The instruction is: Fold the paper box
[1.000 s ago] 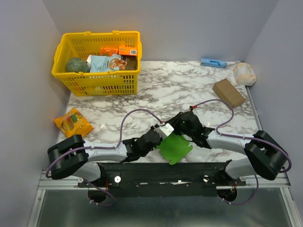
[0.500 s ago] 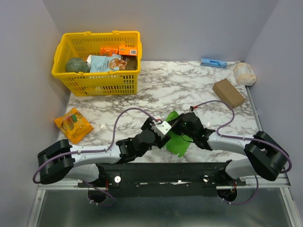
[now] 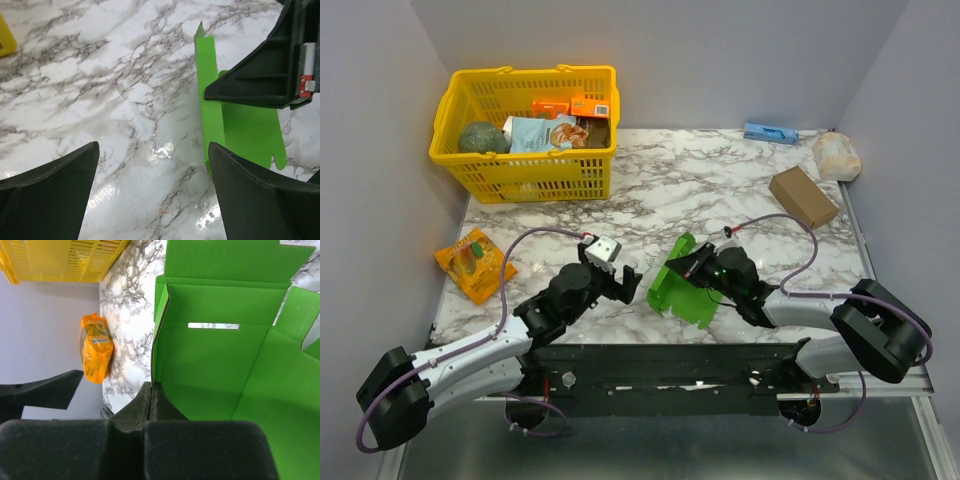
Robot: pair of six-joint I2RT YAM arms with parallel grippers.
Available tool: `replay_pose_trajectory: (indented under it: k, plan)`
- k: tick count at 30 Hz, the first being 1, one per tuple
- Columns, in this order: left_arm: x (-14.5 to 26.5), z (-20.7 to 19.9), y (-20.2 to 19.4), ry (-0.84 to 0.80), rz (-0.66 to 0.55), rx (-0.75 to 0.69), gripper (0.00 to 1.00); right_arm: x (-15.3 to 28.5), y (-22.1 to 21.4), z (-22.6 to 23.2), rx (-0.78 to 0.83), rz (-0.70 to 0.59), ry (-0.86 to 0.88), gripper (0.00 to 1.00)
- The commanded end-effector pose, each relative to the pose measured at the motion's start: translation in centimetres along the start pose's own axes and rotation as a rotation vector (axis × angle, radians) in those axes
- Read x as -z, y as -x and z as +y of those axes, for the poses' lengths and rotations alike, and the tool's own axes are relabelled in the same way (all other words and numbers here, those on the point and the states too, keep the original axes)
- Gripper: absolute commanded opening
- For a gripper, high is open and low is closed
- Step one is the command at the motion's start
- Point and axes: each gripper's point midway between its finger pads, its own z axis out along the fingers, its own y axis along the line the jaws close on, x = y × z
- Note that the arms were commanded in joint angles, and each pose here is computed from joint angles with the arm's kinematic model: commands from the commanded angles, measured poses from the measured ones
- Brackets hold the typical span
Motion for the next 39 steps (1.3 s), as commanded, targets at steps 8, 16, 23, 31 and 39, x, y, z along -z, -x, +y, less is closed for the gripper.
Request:
replay_pose_trajectory:
  k: [8, 16, 23, 31, 39]
  plan:
    - [-0.2, -1.5, -4.1, -0.114, 0.154, 0.082, 0.99, 1.3, -0.7, -1.9, 0.043, 0.036, 0.109, 0.00]
    - [-0.4, 1.8, -7.2, 0.105, 0.238, 0.157, 0.99, 1.6, -0.8, -2.5, 0.007, 0.049, 0.150, 0.00]
    - [-0.7, 1.6, -10.7, 0.137, 0.368, 0.211, 0.94, 1.7, -0.5, -2.0, 0.011, 0.043, 0.161, 0.00]
    - [-1.9, -5.2, -12.9, -0.052, 0.415, 0.170, 0.92, 1.8, -0.3, -2.2, 0.020, 0.030, 0.152, 0.00]
    - [-3.5, -7.9, -10.4, -0.125, 0.302, 0.218, 0.90, 2.0, -0.1, -2.3, 0.017, 0.019, 0.143, 0.00]
